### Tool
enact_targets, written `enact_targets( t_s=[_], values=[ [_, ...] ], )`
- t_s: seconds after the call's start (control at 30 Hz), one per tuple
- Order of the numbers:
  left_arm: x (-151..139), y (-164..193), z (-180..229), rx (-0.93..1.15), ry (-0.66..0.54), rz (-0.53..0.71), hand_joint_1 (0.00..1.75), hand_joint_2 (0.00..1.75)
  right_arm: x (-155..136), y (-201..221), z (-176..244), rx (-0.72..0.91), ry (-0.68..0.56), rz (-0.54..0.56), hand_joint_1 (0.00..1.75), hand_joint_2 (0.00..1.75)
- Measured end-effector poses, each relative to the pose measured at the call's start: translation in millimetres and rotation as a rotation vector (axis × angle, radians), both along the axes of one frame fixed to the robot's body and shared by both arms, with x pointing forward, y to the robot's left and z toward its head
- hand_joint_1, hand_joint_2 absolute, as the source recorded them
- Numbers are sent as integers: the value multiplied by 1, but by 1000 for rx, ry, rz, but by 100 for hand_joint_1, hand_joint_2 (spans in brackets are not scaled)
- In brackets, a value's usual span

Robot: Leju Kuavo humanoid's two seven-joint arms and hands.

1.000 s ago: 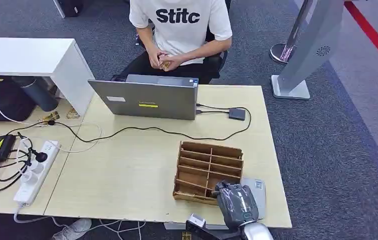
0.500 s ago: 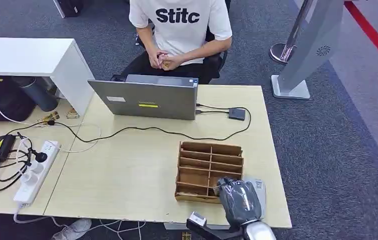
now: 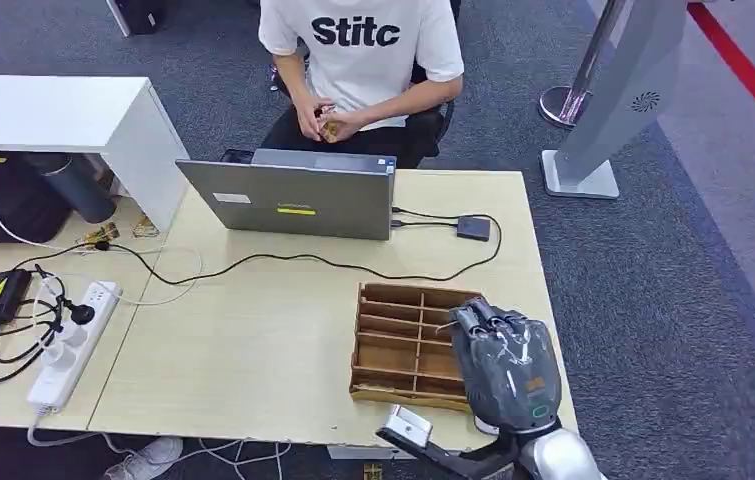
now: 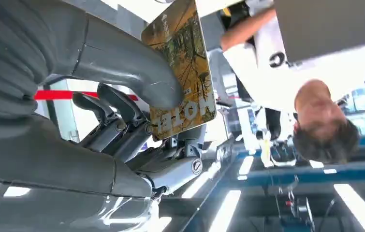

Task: Pass the card to the sensor for recognition and then transmit it.

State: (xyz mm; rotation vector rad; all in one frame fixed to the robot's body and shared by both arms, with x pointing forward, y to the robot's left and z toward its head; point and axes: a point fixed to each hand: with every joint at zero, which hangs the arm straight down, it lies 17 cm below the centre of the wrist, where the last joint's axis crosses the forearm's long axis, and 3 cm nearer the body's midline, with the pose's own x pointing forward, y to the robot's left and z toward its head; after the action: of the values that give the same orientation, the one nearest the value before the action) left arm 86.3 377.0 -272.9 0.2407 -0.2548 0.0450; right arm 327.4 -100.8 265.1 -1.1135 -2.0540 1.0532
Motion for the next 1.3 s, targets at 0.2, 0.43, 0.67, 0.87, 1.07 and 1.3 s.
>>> enact_targets(
  t_s=[0.2, 0.43, 0.67, 0.87, 1.07, 1.3],
  values=[
    [4, -2, 1, -6, -4, -40, 0, 175, 29, 26, 19, 68, 64, 153, 175, 175],
    [31, -6, 5, -6, -13, -153, 0, 175, 139, 87, 49, 73, 191, 213, 175, 175],
    [43, -9, 6, -6, -13, -188, 0, 175, 185, 122, 60, 79, 280, 221, 175, 175],
    [49, -12, 7, -5, -7, -214, 0, 175, 205, 136, 58, 92, 350, 211, 175, 175],
    [51, -15, 7, -7, -4, -226, 0, 175, 214, 143, 60, 101, 361, 195, 175, 175],
    [51, -18, 7, -10, -2, -230, 0, 175, 219, 145, 59, 97, 371, 192, 117, 175]
  ],
)
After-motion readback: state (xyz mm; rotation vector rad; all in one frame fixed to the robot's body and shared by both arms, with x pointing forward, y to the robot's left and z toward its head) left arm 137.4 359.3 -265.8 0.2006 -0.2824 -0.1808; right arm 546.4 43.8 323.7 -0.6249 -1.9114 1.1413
